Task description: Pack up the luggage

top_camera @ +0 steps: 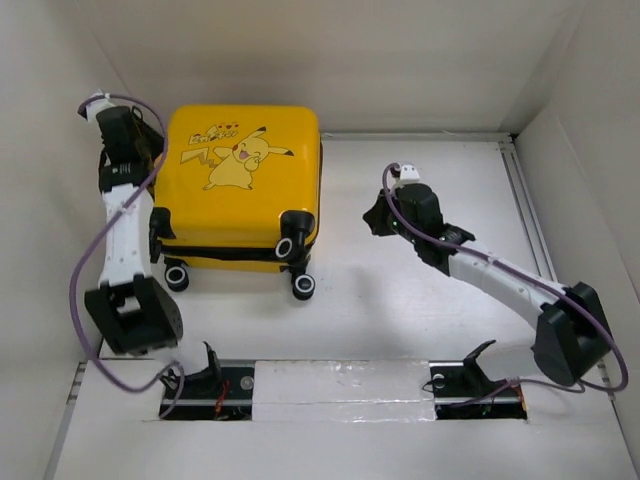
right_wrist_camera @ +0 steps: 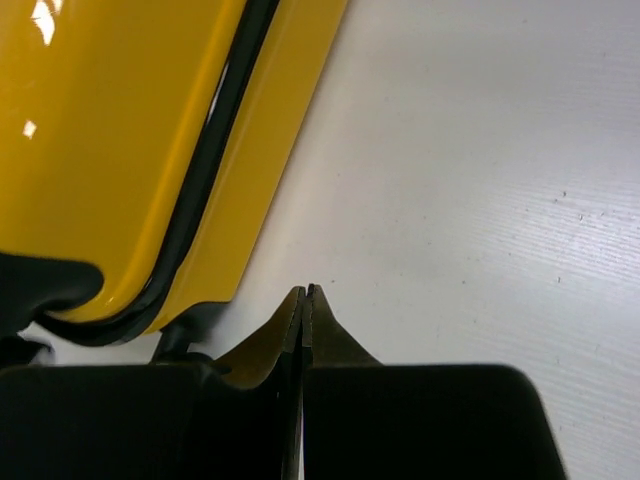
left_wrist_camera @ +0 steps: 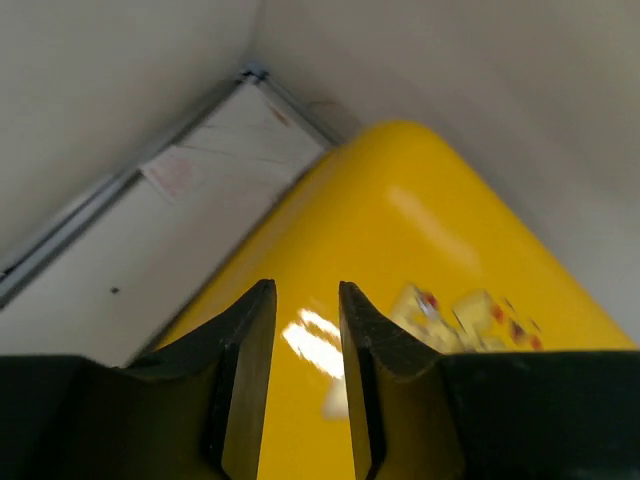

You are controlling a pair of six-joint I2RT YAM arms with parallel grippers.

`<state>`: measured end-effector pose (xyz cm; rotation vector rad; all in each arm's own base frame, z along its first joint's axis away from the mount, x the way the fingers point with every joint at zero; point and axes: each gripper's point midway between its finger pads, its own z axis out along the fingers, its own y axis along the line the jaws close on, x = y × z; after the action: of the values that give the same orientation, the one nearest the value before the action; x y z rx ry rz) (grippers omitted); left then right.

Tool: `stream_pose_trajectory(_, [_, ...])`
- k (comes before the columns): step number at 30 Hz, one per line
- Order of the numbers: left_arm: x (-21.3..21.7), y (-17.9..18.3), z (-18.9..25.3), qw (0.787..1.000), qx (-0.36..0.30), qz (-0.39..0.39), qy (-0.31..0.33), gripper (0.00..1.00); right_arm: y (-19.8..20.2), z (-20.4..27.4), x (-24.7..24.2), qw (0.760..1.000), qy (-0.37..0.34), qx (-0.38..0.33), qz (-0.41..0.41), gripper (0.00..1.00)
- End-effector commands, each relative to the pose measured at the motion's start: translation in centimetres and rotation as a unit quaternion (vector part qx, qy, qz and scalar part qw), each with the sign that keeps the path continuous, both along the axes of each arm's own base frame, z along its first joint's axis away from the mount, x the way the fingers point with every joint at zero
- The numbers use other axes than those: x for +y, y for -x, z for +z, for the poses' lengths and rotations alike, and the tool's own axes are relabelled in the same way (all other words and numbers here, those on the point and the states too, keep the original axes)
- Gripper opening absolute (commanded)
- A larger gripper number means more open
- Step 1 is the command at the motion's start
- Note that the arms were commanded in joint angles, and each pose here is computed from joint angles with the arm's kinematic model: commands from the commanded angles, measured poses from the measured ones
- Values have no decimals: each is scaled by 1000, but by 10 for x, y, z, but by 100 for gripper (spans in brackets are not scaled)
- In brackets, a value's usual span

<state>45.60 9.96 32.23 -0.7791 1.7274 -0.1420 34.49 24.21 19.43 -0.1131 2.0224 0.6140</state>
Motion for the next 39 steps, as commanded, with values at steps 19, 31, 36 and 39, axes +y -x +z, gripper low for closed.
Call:
stream_pose_trajectory(19, [-44, 4, -219, 968, 149, -20, 202, 10, -104, -30, 59, 999, -34, 4, -10, 0])
stream_pose_trajectory(31, [-259, 164, -263, 943, 163, -170, 233, 10, -167, -24, -5, 1000, -21, 0, -11, 0])
stream_pose_trajectory(36, [-297, 221, -241, 948, 143, -198, 202, 16, -198, 8, -43, 998, -15, -17, -51, 2])
stream_pose_trajectory(39, [-266, 222, -183, 974, 77, -141, 160, 35, -206, 41, -79, 994, -13, -40, -98, 28])
